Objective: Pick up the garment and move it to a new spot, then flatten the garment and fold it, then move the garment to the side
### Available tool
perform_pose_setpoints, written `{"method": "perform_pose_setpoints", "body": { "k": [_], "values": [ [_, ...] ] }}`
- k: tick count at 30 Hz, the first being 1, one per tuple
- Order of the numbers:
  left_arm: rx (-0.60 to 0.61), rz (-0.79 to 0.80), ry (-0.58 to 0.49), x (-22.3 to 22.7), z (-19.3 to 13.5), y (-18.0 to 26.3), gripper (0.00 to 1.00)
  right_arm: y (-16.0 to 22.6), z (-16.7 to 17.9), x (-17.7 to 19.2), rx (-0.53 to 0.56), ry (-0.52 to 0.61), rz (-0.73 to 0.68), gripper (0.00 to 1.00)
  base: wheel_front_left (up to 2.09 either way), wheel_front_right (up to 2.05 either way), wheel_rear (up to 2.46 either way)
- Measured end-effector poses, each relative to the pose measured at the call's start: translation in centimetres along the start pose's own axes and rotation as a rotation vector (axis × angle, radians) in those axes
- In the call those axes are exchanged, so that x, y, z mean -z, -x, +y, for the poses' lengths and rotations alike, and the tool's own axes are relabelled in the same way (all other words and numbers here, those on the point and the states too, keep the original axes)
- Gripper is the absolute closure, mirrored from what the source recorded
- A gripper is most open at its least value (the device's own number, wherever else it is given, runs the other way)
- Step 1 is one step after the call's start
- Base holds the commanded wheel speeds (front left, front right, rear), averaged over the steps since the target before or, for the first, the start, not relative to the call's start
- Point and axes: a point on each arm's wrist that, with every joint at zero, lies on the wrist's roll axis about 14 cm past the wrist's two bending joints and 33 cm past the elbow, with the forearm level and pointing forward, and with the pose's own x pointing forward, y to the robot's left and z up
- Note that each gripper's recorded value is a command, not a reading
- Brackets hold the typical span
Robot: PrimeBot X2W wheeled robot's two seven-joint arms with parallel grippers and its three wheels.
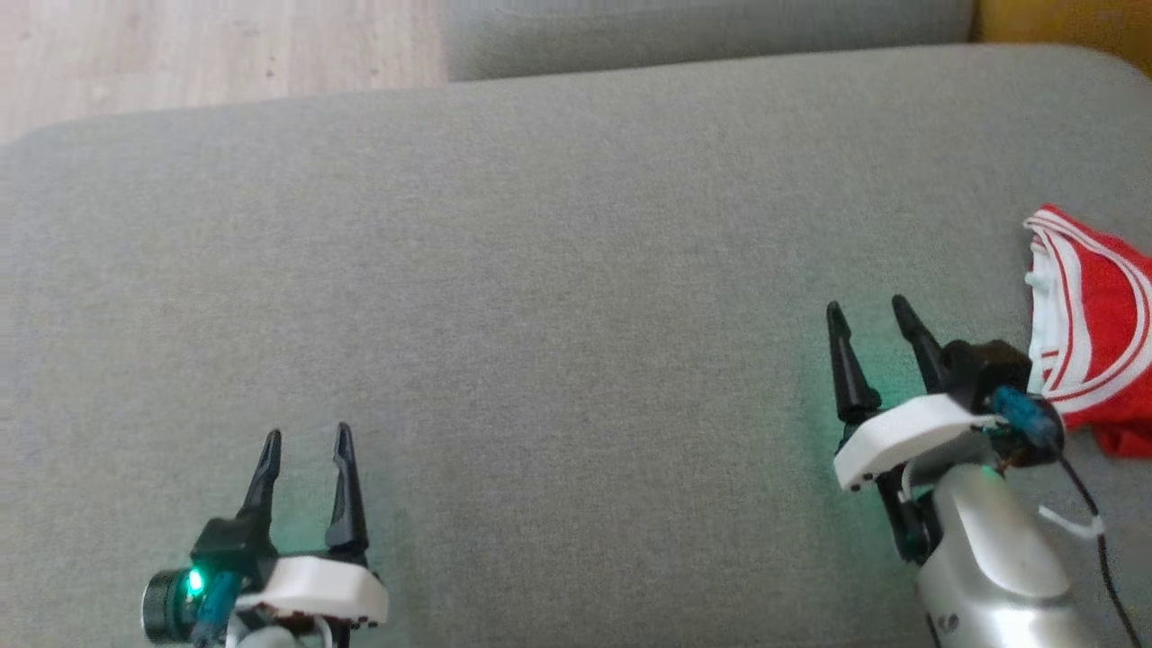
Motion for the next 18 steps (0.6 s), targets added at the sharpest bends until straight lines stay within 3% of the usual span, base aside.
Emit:
{"method": "perform_pose_setpoints", "body": {
  "k": [18],
  "values": [
    [-0.042, -0.038, 0.086, -0.7, 1.3, 2.6, 0.00, 3.4, 1.9, 0.6, -0.043, -0.026, -0.006, 0.00, 0.00, 0.00, 0.00]
  ]
}}
